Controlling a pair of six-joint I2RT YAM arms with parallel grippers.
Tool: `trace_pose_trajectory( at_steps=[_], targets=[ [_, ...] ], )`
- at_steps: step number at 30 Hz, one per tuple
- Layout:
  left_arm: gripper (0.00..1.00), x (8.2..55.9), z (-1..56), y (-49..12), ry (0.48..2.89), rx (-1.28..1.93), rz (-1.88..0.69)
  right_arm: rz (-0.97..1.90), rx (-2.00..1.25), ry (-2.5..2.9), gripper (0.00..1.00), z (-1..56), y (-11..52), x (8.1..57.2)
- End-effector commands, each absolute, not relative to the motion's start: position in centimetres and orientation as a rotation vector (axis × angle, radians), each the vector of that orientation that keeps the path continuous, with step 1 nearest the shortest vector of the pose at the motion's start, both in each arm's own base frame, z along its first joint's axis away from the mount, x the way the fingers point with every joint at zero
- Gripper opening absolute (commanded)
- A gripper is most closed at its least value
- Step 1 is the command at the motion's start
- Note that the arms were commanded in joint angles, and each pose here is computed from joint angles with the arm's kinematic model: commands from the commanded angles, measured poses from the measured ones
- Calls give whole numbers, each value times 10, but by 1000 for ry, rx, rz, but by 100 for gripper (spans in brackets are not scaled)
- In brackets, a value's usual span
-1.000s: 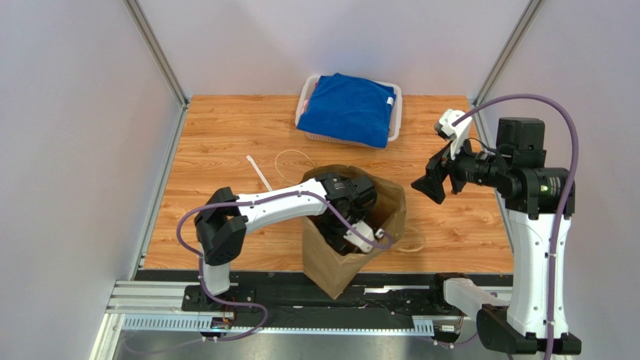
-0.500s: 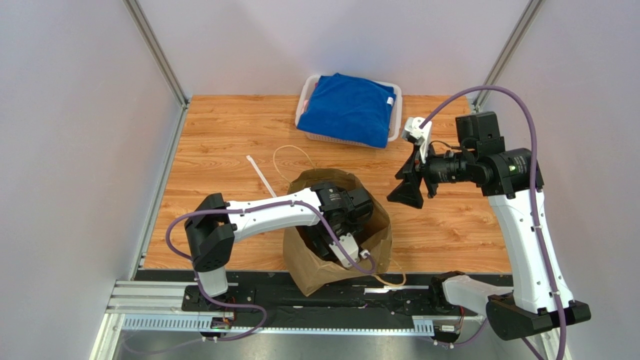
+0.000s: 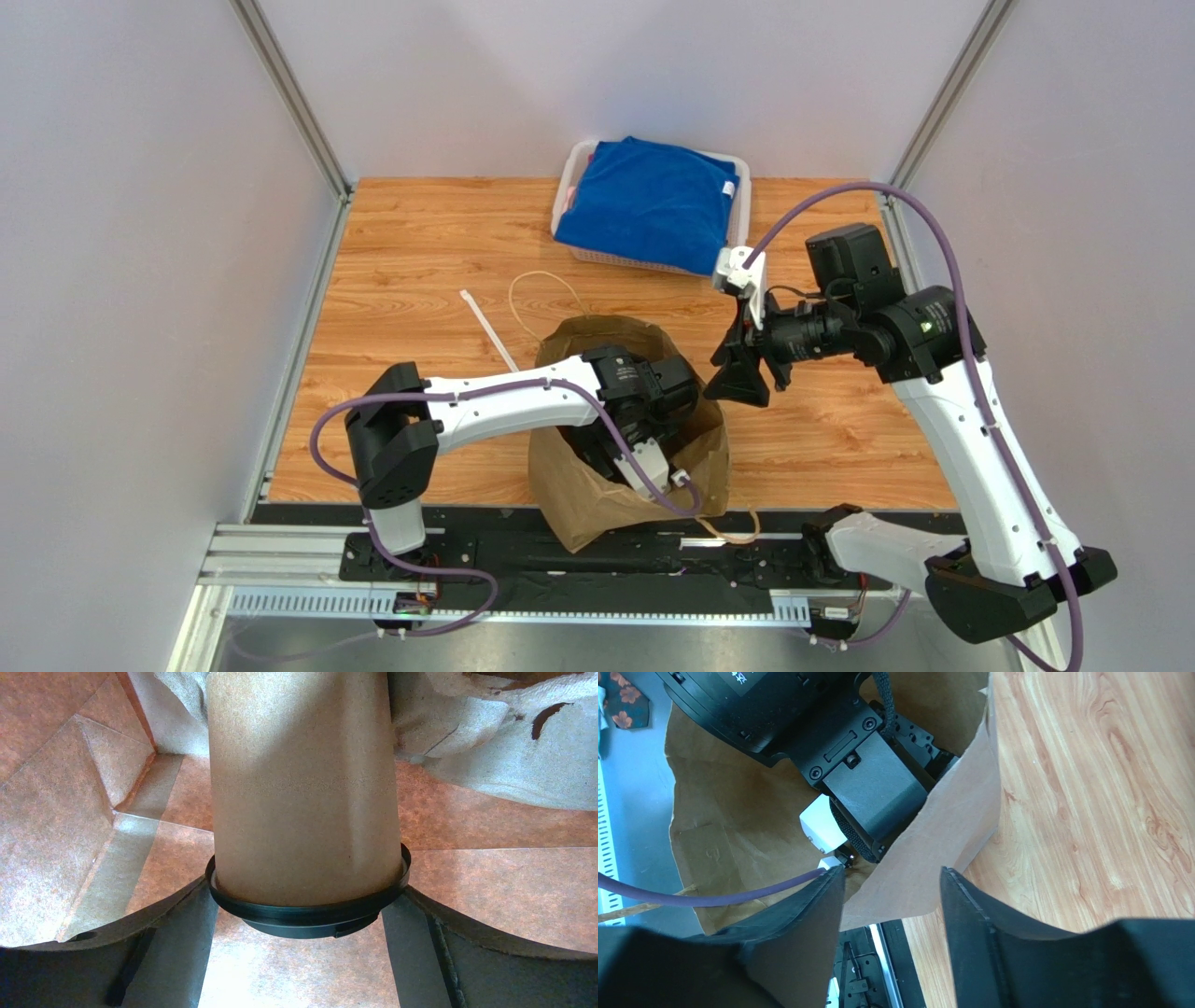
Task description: Pack the takeout coffee
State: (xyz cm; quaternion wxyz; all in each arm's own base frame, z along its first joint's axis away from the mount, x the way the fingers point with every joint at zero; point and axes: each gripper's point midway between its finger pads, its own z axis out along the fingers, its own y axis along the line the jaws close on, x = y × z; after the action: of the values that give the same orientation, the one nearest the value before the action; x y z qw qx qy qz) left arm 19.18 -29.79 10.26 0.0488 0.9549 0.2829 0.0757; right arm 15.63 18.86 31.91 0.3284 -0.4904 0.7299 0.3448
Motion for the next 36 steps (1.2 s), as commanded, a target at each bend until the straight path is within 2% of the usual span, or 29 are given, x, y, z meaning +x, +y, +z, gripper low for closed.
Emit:
trace_pose_trajectory(
  at_steps=[1,4,8,11,12,19,21,24,26,30,36],
  targets=[
    [30,183,94,-279,847,3003,257,857,-1281,1903,54,316,191,156],
    [30,182,94,-279,849,3001,257,816,-1288,1918,49,308,189,156],
    [31,184,96,-280,854,2984,268,758,-1273,1938,33,303,184,160],
    [34,186,96,-283,856,2962,278,723,-1258,1945,5,301,181,164],
    [36,188,99,-285,861,2945,290,719,-1250,1943,0,302,181,165],
    [57,192,113,-299,917,2844,272,727,-1212,1934,0,300,180,160],
    [62,192,115,-300,934,2826,266,719,-1210,1932,0,299,179,161],
    [63,189,116,-298,956,2813,255,693,-1207,1914,0,298,177,162],
    [60,188,115,-297,963,2806,243,675,-1202,1893,0,299,175,161],
    [42,193,114,-300,949,2758,278,657,-1203,1812,0,300,173,156],
    [33,220,107,-309,863,2638,488,596,-1203,1695,0,294,165,148]
  ],
)
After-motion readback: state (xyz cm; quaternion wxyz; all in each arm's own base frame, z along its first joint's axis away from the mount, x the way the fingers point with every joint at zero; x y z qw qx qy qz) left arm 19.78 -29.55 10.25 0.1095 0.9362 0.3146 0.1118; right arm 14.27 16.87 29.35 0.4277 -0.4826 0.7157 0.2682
